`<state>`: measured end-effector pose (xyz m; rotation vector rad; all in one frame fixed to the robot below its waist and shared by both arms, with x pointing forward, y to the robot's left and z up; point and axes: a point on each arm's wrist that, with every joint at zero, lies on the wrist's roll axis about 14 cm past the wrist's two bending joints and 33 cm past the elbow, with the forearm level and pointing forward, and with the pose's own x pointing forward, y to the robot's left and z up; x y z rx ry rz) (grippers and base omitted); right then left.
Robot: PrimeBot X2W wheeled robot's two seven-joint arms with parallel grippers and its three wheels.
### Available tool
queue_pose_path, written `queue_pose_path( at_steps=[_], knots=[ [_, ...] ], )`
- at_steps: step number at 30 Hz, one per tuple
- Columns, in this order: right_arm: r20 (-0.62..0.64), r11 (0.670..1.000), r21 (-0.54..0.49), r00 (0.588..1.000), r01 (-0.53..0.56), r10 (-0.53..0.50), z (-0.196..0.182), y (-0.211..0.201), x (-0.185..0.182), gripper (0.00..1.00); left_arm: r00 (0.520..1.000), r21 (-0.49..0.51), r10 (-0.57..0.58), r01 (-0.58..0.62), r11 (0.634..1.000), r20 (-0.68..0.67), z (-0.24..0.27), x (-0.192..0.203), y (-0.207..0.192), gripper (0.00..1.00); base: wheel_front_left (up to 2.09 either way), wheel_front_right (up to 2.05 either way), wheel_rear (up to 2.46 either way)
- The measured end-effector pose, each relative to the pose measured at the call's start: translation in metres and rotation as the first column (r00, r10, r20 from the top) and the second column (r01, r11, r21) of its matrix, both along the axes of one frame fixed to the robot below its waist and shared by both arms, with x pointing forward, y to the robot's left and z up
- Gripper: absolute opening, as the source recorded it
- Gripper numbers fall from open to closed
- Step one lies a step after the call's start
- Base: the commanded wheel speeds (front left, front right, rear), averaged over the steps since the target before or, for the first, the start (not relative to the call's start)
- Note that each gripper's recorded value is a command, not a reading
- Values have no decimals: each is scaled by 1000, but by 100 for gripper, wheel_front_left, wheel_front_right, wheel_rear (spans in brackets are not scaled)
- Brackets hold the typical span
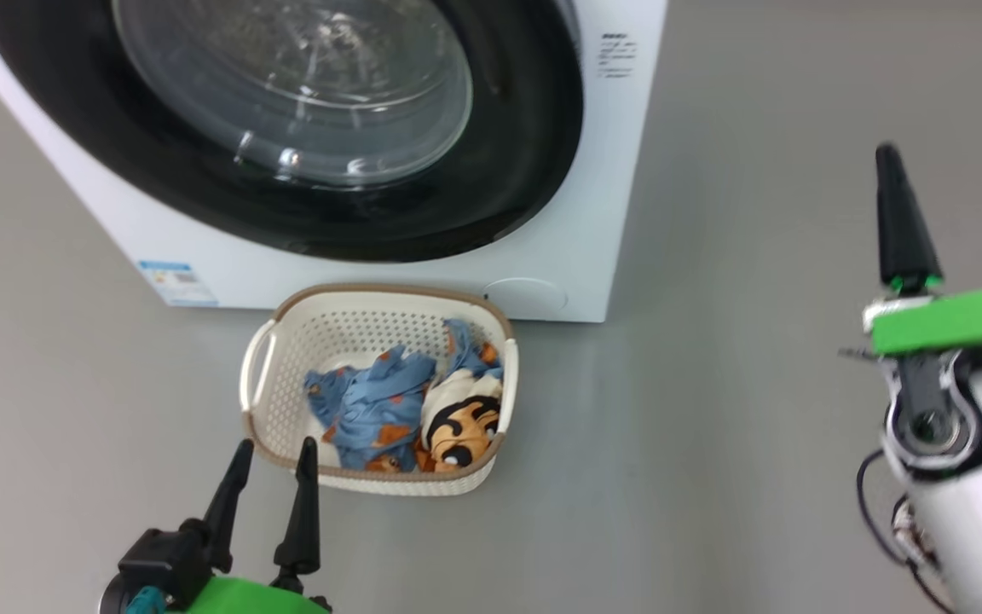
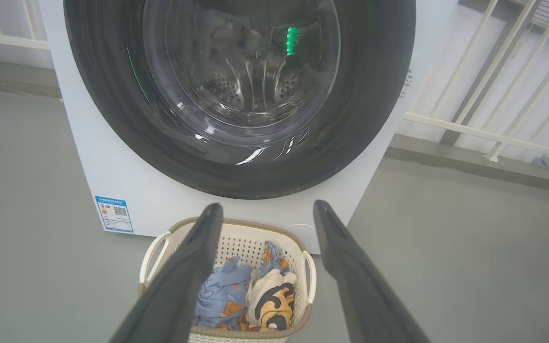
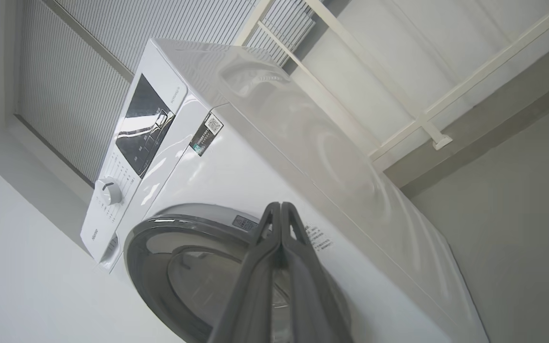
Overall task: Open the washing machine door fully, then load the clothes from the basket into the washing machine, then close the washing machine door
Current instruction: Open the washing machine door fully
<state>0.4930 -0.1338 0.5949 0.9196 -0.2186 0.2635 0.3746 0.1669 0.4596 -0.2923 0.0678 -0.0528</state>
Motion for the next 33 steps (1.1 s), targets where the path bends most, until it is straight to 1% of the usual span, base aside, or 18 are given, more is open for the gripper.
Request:
queue_pose_path(
  at_steps=[2,4,7,10,13,16,17,18,19,24,25,26,27,31,33],
  knots=[
    [-5,997,64,999,-46,46,6,8,12,0,1000,-1,8,-8,1000,-6,-2,0,3,100,0,0,0],
    [-19,987,126,994,-104,107,10,19,23,0,1000,-11,16,-16,1000,-11,-3,0,4,100,0,0,0],
    [-27,968,170,981,-186,193,19,31,39,0,999,-28,25,-26,999,-23,-6,0,6,100,0,0,0],
    [-43,944,182,957,-274,286,24,46,53,0,999,-37,33,-34,999,-29,-8,3,9,100,0,0,0],
    [-80,917,178,924,-356,374,21,61,65,0,998,-41,43,-44,998,-35,-10,5,12,100,0,0,0],
    [-120,879,198,879,-434,461,15,75,76,0,998,-41,46,-48,998,-40,-11,8,13,100,0,0,0],
    [-120,879,198,879,-434,461,15,75,76,0,998,-41,46,-48,998,-40,-11,8,13,100,0,0,0],
    [-142,850,215,846,-480,514,12,84,82,0,998,-41,51,-53,998,-48,-14,9,15,100,0,0,0],
    [-153,838,216,830,-501,536,10,87,85,0,997,-41,53,-55,998,-51,-15,10,15,100,0,0,0],
    [-175,780,267,768,-566,617,4,97,103,0,996,-50,59,-63,997,-67,-20,16,18,100,0,0,0],
    [-175,780,267,768,-566,617,4,97,103,0,996,-50,59,-63,997,-67,-20,16,18,100,0,0,0],
    [-180,762,270,747,-589,640,2,102,110,0,996,-49,59,-63,997,-73,-23,19,18,100,0,0,0],
    [-180,762,270,747,-589,640,2,102,110,0,996,-49,59,-63,997,-73,-23,19,18,100,0,0,0],
    [-191,729,263,707,-632,681,-2,112,123,0,996,-56,50,-54,997,-78,-26,28,16,100,0,0,0],
    [-187,727,251,705,-639,685,-1,115,133,0,996,-57,48,-52,997,-76,-26,33,16,100,0,0,0]
  ],
)
